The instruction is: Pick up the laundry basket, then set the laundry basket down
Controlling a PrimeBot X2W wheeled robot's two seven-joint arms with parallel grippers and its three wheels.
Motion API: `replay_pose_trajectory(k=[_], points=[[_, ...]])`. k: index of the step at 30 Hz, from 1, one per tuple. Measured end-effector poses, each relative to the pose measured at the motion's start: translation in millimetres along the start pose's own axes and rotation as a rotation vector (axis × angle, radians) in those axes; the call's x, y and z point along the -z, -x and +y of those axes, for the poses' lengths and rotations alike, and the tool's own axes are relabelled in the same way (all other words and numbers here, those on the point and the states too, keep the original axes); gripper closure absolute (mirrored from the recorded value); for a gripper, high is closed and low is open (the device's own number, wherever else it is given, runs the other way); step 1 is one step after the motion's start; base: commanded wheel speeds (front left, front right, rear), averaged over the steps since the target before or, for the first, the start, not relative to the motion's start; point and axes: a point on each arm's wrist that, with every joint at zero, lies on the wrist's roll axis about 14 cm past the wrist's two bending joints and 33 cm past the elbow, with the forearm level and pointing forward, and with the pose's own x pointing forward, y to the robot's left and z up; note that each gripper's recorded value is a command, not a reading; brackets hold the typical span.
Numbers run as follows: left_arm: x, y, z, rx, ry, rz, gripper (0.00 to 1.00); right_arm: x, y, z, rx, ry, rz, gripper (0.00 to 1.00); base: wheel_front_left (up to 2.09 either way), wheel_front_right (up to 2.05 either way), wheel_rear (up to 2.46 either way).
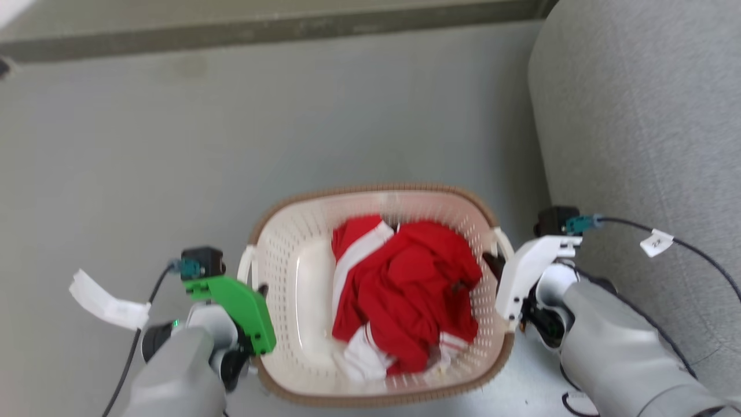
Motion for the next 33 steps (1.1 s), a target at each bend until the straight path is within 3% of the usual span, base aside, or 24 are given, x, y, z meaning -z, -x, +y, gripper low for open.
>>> replay_pose_trajectory(k=[12, 33], points=[[34.4, 35.1, -9.7, -0.003, 0.022, 0.047, 1.0, 31.0, 37.1, 9.8, -0.001, 0.006, 0.044, 1.0, 0.0, 0.0, 0.0], [25.5, 48.1, -26.1, 0.028, -0.009, 0.016, 1.0, 22.6, 55.6, 14.0, -0.001, 0.024, 0.006, 1.0, 0.0, 0.0, 0.0]])
